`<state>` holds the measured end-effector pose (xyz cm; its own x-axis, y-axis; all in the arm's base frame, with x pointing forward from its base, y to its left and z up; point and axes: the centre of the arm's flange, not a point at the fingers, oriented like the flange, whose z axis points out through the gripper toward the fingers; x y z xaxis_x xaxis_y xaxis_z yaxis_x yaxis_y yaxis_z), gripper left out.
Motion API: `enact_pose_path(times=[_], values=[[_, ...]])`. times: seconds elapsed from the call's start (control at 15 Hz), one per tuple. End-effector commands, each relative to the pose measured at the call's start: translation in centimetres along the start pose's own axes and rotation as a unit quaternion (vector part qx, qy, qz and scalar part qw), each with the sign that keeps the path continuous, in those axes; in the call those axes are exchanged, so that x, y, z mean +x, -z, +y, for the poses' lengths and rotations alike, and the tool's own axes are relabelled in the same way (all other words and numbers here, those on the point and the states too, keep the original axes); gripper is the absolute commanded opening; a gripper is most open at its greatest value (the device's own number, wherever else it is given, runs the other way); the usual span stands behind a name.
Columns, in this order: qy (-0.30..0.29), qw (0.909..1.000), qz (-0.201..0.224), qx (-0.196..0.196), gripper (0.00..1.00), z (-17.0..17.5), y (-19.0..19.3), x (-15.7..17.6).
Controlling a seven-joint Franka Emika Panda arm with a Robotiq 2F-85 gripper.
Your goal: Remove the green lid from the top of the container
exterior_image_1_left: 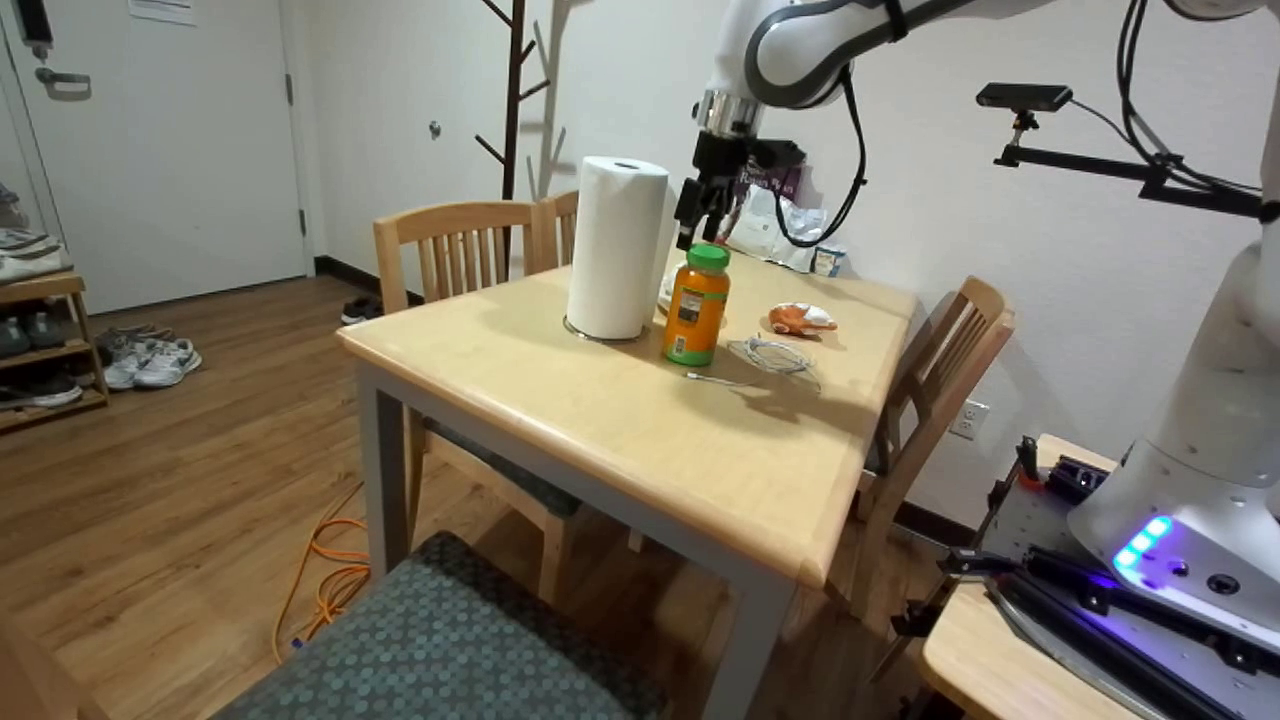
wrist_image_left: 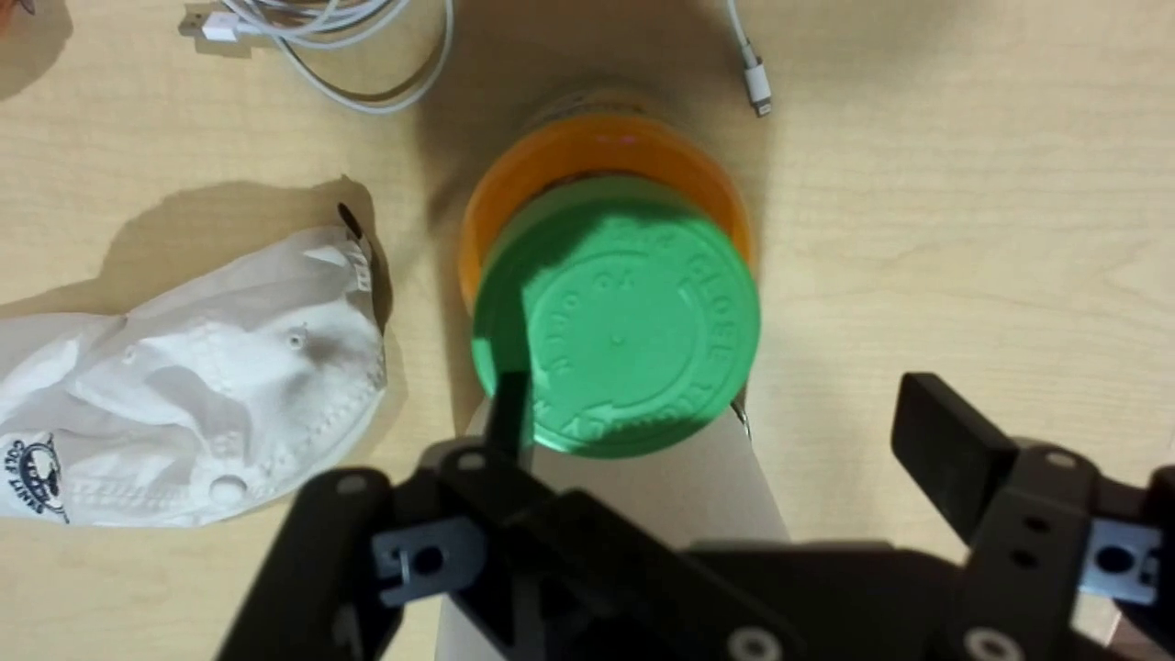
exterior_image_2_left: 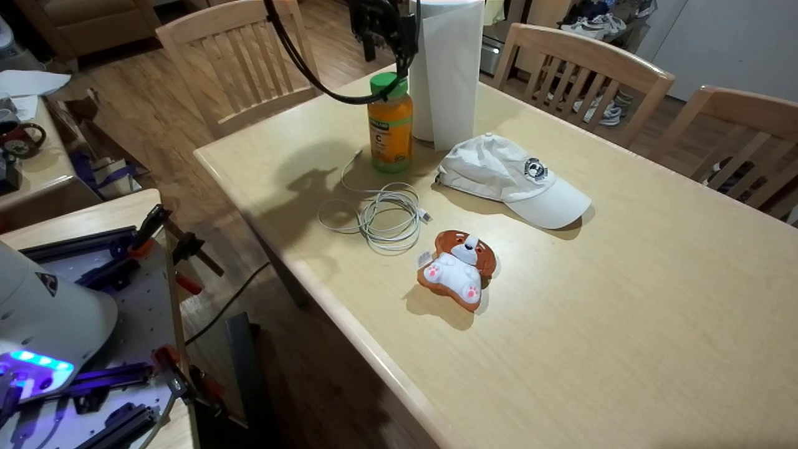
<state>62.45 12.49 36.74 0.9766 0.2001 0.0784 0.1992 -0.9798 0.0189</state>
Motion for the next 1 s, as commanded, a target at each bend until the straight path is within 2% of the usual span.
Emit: enact_pose_path(times=[0.0, 0.67, 0.73, 0.93], values=[[-0.008, 0.9999, -0.002, -0.009, 1.0, 0.4, 1.0, 0.0], [-0.04, 0.9989, -0.023, -0.008, 1.0, 2.6, 0.2, -0.5], [-0.04, 0.9989, -0.025, -0.007, 0.81, 2.7, 0.1, -0.5], [-0.041, 0.9987, -0.031, -0.005, 0.6, 2.7, -0.3, -0.6]])
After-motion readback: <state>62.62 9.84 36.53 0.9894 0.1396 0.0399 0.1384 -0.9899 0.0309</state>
